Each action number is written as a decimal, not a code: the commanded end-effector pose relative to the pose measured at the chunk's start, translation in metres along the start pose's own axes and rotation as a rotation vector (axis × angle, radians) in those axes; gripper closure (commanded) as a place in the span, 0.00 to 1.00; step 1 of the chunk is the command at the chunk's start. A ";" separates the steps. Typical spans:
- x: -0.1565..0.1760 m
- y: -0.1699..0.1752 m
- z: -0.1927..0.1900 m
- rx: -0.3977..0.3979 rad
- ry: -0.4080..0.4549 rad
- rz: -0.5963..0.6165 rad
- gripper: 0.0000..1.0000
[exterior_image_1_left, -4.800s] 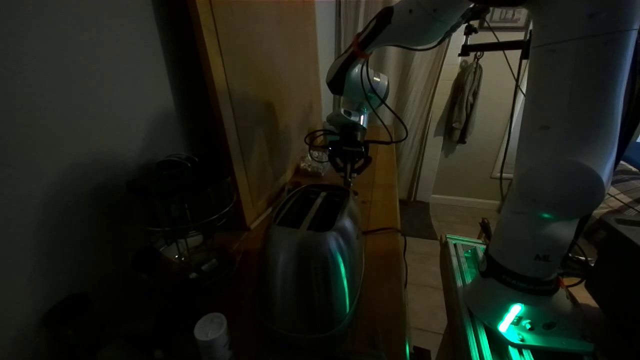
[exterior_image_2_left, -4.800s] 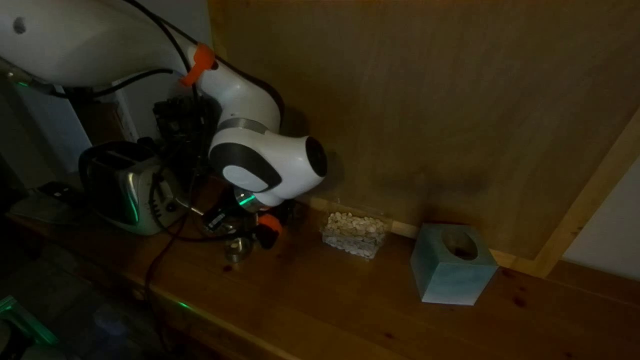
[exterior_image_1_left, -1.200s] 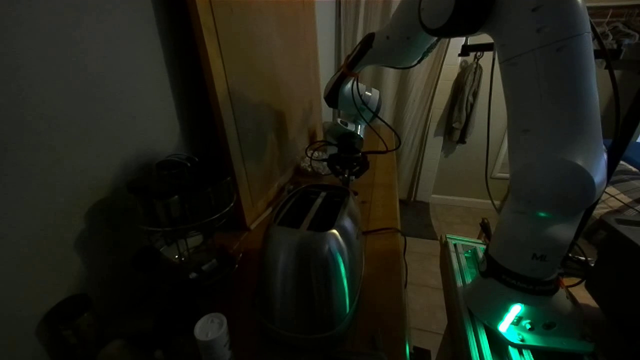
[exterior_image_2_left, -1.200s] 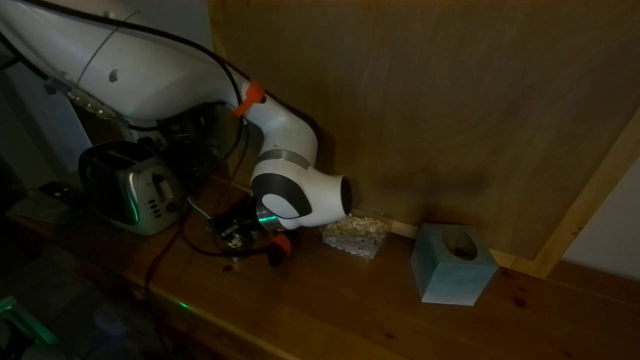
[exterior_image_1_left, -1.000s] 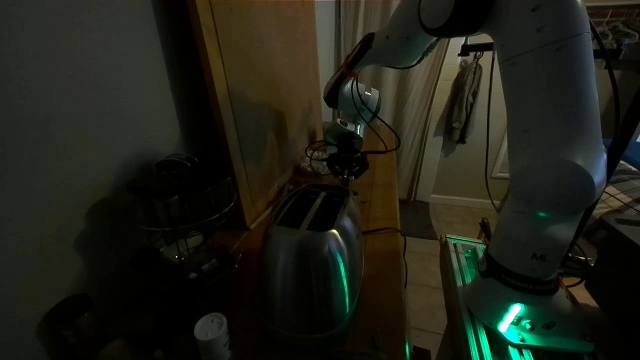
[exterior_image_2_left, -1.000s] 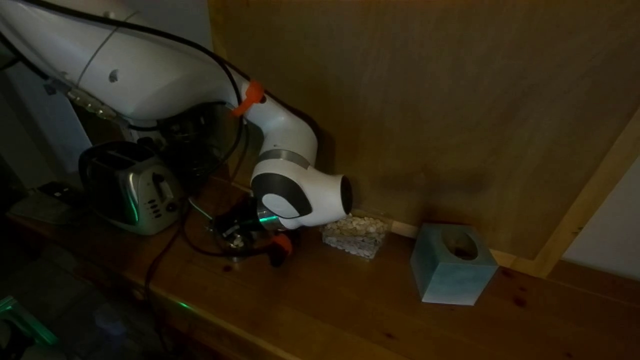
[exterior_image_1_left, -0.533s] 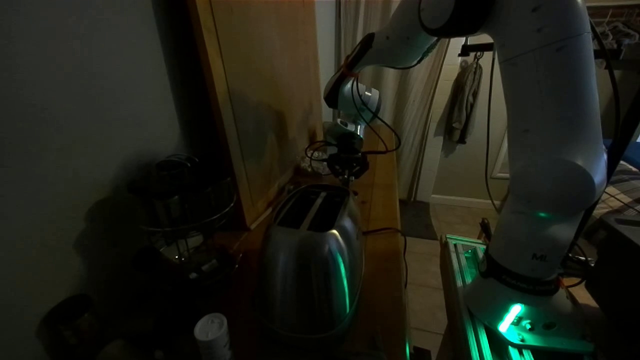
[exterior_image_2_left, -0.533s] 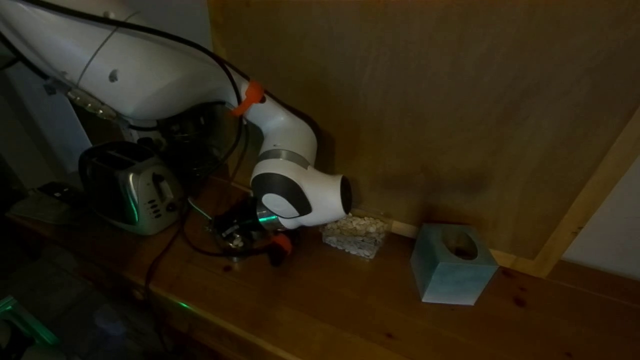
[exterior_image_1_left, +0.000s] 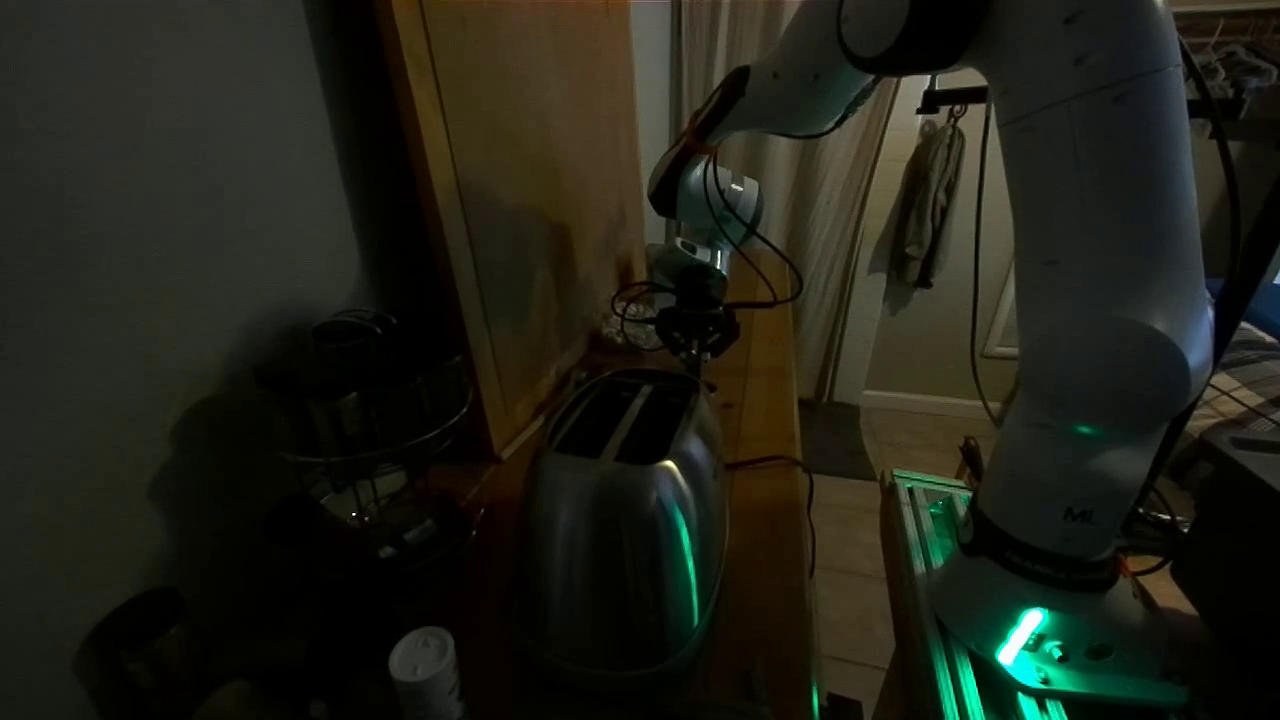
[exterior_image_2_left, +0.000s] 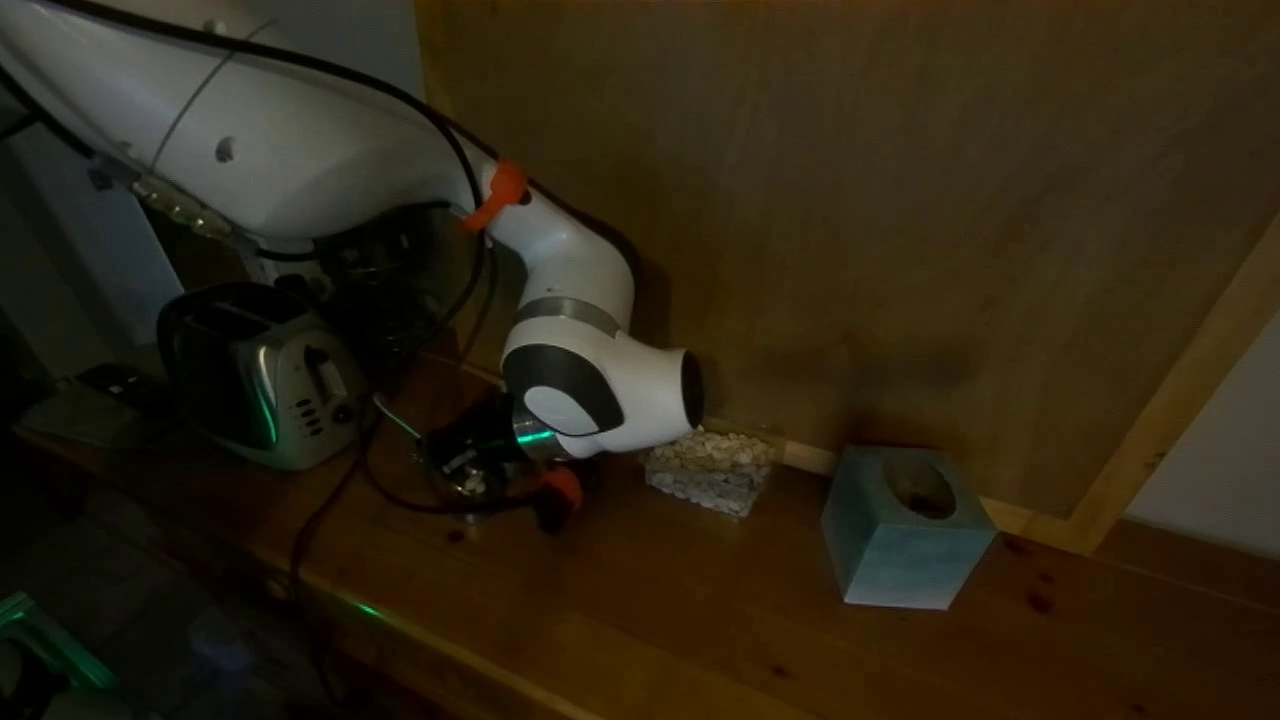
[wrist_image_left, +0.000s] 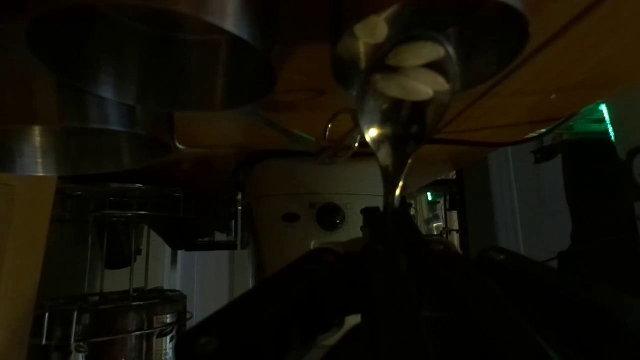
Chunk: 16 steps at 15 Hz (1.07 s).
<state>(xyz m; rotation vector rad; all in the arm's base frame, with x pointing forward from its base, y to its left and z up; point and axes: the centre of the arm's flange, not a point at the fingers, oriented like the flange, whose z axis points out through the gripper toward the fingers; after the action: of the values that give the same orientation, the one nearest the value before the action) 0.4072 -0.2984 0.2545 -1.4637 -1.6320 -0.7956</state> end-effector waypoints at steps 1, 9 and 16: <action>0.006 -0.004 -0.003 -0.004 0.001 -0.026 0.98; 0.023 -0.003 -0.002 0.026 0.095 -0.098 0.98; 0.012 -0.009 -0.012 -0.005 0.080 -0.052 0.98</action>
<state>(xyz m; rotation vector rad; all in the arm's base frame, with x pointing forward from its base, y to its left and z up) 0.4023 -0.2967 0.2713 -1.4013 -1.6116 -0.8557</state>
